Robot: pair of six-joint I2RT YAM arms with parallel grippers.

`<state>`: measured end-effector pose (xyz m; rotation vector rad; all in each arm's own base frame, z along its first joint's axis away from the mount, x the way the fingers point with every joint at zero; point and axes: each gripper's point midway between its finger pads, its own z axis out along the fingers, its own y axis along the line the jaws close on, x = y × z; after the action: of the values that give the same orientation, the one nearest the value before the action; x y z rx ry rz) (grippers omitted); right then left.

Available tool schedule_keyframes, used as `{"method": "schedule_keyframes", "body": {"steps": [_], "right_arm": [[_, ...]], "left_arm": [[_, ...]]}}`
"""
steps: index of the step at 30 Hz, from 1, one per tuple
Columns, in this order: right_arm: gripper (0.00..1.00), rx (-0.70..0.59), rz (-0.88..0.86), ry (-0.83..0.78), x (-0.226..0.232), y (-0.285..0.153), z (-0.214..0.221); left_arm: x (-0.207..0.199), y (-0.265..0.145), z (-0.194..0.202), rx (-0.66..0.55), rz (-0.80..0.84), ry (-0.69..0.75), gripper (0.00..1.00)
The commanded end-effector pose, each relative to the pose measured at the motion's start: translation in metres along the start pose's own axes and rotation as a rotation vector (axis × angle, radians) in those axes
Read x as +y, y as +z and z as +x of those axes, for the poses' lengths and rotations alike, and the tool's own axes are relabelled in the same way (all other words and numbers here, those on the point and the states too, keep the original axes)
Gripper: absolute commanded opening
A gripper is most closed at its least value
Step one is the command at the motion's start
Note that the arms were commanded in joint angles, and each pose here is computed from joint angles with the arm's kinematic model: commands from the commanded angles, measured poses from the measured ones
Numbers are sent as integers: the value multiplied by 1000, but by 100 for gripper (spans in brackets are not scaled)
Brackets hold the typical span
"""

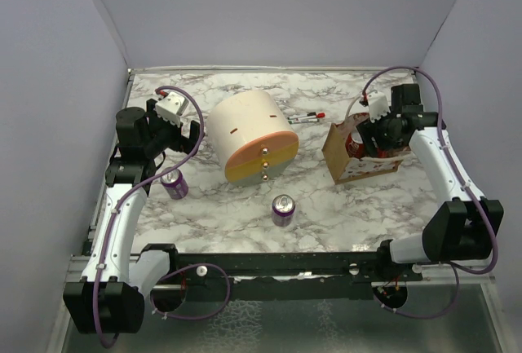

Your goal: Place the beverage into the canvas bag

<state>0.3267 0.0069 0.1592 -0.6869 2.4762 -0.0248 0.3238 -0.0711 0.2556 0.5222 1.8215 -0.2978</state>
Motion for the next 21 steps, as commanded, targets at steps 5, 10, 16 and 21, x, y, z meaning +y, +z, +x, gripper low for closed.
{"method": "schedule_keyframes", "body": {"steps": [5,10,16,21], "right_arm": [[29,-68,29,28,-11,9,-9],[32,-65,27,51,-14,16,-2],[36,-62,-4,78,-15,26,2],[38,-61,-15,93,-15,32,5]], "left_arm": [[-2,-1,-10,-38,17,15,99],[-2,-1,-9,-38,20,13,99],[-4,-2,-10,-40,26,14,99],[-4,-2,-11,-40,28,13,99]]}}
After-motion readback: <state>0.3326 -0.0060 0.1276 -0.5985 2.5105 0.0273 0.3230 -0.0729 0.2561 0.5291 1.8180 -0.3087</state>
